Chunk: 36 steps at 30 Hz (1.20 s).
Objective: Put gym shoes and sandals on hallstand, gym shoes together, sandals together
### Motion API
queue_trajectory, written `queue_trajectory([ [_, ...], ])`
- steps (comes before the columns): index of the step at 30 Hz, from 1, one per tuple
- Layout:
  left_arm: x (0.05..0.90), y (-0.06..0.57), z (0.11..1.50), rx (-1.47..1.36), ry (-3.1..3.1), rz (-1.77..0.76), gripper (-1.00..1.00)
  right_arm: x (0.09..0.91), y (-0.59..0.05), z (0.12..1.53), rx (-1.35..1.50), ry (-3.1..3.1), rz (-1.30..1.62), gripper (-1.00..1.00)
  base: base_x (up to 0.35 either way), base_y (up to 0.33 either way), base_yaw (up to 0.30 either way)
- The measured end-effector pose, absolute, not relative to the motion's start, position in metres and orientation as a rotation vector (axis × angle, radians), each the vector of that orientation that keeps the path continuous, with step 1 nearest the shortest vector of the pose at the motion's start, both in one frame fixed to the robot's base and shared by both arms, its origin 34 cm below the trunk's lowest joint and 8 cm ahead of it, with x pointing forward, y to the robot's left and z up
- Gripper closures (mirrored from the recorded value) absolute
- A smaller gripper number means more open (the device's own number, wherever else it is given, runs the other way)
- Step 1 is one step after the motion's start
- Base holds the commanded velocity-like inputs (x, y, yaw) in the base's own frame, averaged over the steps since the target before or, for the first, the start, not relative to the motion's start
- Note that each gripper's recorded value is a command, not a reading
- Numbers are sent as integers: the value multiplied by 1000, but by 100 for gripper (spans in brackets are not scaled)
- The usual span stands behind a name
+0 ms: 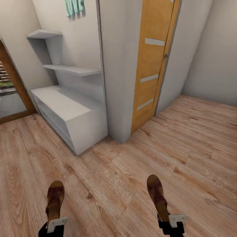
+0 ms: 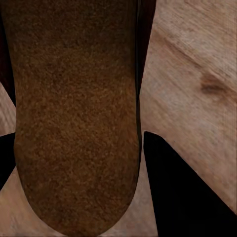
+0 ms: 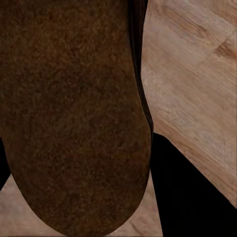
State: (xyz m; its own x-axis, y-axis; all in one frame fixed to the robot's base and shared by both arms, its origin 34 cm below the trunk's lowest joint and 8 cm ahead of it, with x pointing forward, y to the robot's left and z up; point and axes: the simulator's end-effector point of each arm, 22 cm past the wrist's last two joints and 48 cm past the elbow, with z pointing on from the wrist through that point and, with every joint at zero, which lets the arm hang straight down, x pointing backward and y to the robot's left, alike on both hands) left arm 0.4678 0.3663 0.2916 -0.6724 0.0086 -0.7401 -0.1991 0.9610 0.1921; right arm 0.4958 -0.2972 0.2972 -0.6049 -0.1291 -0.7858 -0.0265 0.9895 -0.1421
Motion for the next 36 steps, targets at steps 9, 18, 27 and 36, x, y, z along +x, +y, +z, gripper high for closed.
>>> queue_trajectory([
  [9, 468, 366, 292, -133, 2288, 328, 100, 496, -297, 297, -108, 2218, -144, 100, -19, 306, 277],
  [18, 468, 367, 292, -133, 2287, 328, 100, 496, -297, 297, -108, 2218, -144, 100, -1, 321, 277],
  [27, 468, 367, 292, -132, 2287, 328, 100, 496, -298, 297, -109, 2217, -145, 100, 0, 339, 277],
  [36, 467, 366, 292, -131, 2289, 328, 100, 496, -298, 297, -108, 2218, -144, 100, 0, 340, 277],
])
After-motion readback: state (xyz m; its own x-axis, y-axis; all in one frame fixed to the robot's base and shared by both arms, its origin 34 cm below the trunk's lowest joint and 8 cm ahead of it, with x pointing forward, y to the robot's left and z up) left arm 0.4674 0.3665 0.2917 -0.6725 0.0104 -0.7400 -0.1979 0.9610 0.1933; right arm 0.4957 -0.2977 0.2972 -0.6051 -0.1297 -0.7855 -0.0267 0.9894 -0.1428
